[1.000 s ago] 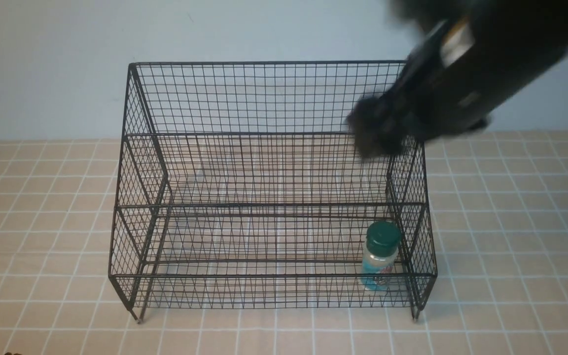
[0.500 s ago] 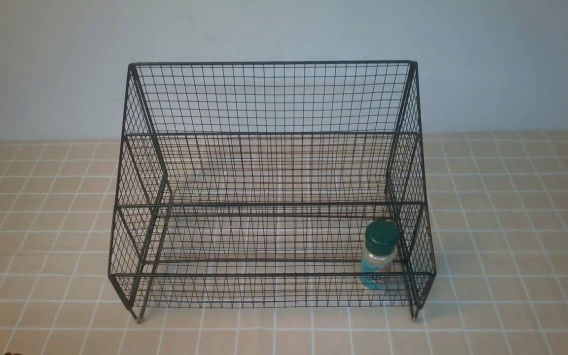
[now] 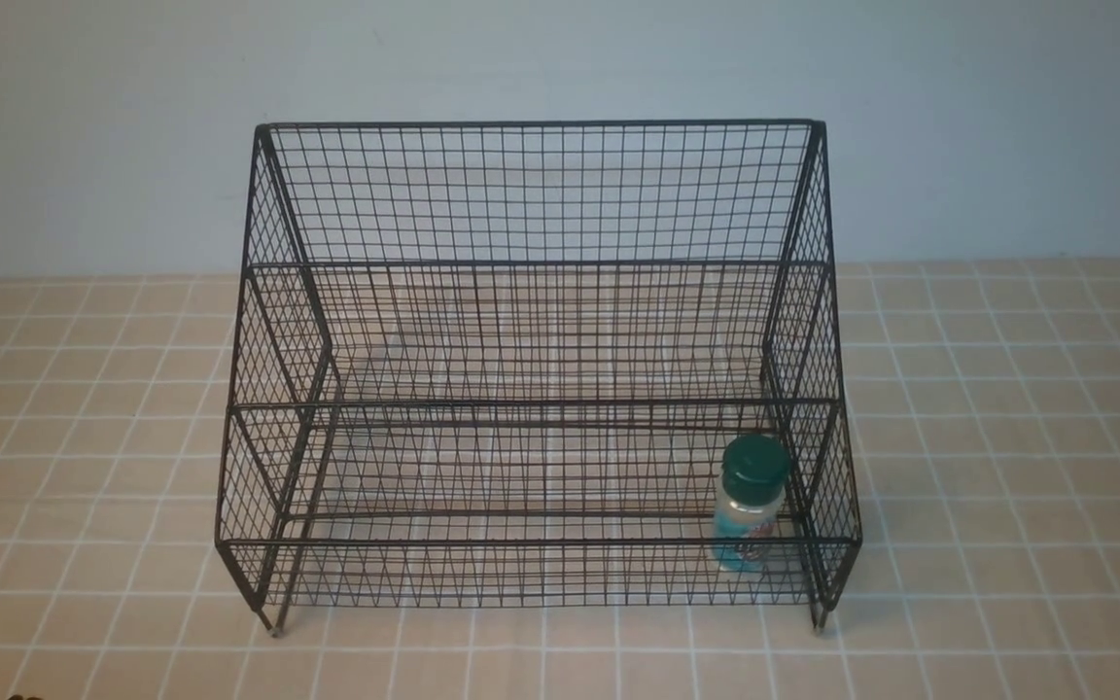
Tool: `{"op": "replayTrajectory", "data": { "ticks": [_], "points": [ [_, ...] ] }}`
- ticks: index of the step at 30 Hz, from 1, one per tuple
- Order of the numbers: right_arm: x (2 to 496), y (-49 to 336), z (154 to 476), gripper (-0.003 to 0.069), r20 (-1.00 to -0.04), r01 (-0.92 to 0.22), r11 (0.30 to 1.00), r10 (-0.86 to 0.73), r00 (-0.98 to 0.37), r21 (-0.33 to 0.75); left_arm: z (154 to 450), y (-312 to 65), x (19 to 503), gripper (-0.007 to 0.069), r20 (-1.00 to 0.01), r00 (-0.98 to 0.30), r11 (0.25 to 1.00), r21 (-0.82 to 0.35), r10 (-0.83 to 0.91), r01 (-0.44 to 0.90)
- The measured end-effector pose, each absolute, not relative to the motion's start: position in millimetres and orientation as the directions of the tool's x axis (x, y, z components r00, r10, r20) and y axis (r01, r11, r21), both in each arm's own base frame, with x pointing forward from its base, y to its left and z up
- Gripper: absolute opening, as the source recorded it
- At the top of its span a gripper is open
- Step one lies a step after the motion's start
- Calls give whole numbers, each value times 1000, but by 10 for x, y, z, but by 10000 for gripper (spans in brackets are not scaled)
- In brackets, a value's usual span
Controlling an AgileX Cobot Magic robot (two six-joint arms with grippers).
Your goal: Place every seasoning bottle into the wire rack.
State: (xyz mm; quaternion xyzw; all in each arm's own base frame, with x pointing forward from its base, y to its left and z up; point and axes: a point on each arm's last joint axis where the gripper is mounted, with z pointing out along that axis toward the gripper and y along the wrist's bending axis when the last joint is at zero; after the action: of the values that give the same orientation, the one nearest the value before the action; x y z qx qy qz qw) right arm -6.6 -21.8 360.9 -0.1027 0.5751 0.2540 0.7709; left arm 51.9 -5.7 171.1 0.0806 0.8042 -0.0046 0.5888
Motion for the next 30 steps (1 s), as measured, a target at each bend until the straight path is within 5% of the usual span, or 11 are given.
{"op": "replayTrajectory", "data": {
  "ticks": [30],
  "points": [
    [67,47,3239,-13,-978,-601,798,152,141,38,1711,-57,519,-7,-948,-294,987,87,124,135]
  ]
}}
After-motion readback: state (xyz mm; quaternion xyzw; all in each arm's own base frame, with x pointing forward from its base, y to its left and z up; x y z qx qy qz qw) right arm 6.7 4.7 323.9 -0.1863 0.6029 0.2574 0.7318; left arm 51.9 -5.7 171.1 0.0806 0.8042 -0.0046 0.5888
